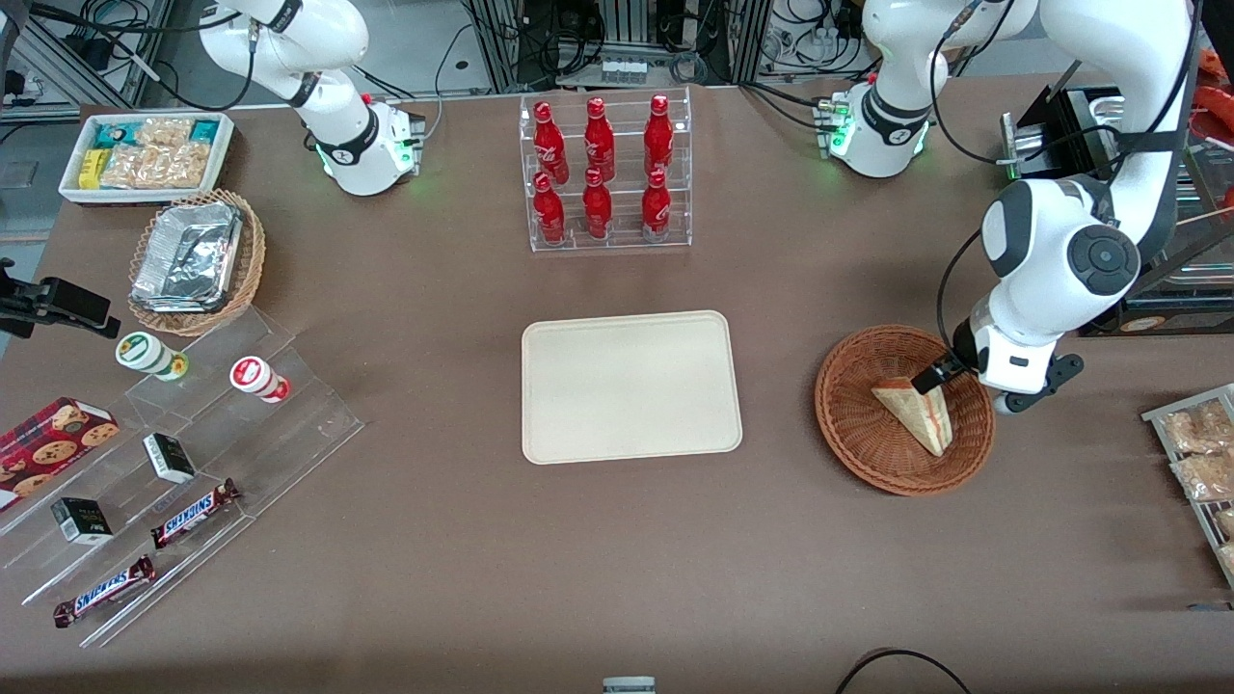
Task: Place sandwich from basket to tray
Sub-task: 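Lower the left gripper and close it on the wrapped sandwich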
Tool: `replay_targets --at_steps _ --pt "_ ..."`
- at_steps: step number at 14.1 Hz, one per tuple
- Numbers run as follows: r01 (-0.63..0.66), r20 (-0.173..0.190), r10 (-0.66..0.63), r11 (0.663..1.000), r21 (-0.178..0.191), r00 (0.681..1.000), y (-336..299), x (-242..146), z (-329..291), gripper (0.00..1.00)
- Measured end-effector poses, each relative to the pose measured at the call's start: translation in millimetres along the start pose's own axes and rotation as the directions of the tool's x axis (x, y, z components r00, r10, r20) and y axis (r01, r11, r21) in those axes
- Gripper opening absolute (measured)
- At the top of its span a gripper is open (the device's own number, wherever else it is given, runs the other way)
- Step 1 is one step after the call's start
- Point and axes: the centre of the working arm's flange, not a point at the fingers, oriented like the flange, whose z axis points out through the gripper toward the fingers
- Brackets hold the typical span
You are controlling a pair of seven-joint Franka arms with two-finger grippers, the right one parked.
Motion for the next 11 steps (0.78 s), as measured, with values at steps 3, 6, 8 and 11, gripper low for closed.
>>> replay_targets --at_steps 3,6,8,11 --pt "0.082 -0.003 -0.082 0.997 -0.011 0.997 7 0 17 1.0" --pt "0.115 -0.004 -0.115 0.993 -0.018 0.993 10 0 30 1.0" --pt "0.119 -0.002 -0.119 0.993 -0.019 0.993 11 1 39 1.0" --pt "0.115 0.003 -0.115 0.993 -0.013 0.993 11 2 54 1.0"
